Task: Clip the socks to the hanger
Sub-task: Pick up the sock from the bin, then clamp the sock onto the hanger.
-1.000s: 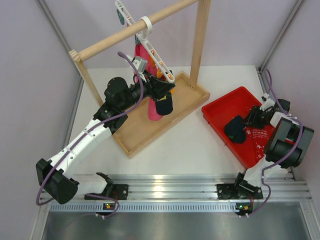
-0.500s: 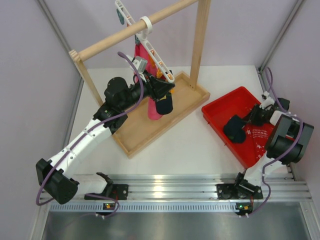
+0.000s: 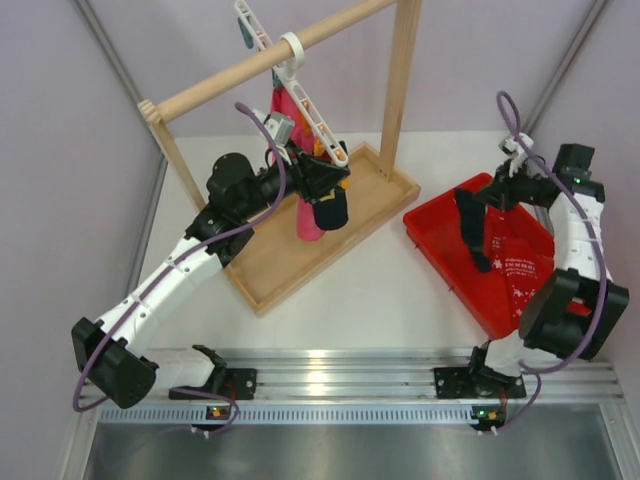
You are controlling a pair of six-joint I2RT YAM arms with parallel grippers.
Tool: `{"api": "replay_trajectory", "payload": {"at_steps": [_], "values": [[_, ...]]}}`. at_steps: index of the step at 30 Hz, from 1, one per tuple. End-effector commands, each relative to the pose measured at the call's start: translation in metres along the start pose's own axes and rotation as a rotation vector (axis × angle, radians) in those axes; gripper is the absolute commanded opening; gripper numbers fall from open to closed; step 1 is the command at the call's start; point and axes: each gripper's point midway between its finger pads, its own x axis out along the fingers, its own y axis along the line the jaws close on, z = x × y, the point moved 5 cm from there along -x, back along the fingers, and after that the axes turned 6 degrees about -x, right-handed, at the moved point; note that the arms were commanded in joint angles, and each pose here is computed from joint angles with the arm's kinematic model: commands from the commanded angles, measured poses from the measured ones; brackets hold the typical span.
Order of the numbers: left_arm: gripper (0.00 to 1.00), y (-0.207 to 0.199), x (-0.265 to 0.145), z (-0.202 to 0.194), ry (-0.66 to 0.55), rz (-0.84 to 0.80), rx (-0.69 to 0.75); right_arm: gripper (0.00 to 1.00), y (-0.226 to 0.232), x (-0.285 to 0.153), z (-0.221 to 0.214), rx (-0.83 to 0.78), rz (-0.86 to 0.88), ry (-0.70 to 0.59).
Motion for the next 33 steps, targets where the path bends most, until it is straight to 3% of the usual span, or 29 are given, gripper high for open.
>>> {"api": "replay_trajectory", "payload": {"at_steps": [1,4,6,10,19,33], "values": [[0.0,-0.015,0.0,0.001,0.029,-0.091,-0.001,0.0,0.082,-0.018,0.069,-0.556,0.268,-0.127],[0.0,-0.016,0.002,0.004,0.03,-0.09,-0.009,0.0,0.117,-0.02,0.088,-0.702,0.303,-0.134],[0.0,-0.016,0.003,0.005,0.031,-0.092,-0.01,0.0,0.133,-0.027,0.11,-0.83,0.254,-0.21],[0.0,-0.023,0.002,0.006,0.032,-0.149,0.011,0.0,0.18,-0.024,0.132,-0.971,0.333,-0.328],[0.0,-0.035,-0.002,0.001,0.055,-0.262,0.021,0.0,0.229,-0.003,0.173,-0.949,0.445,-0.54],[0.0,-0.045,-0.003,-0.011,0.115,-0.403,0.006,0.0,0.265,0.025,0.186,-0.962,0.534,-0.658]]}}
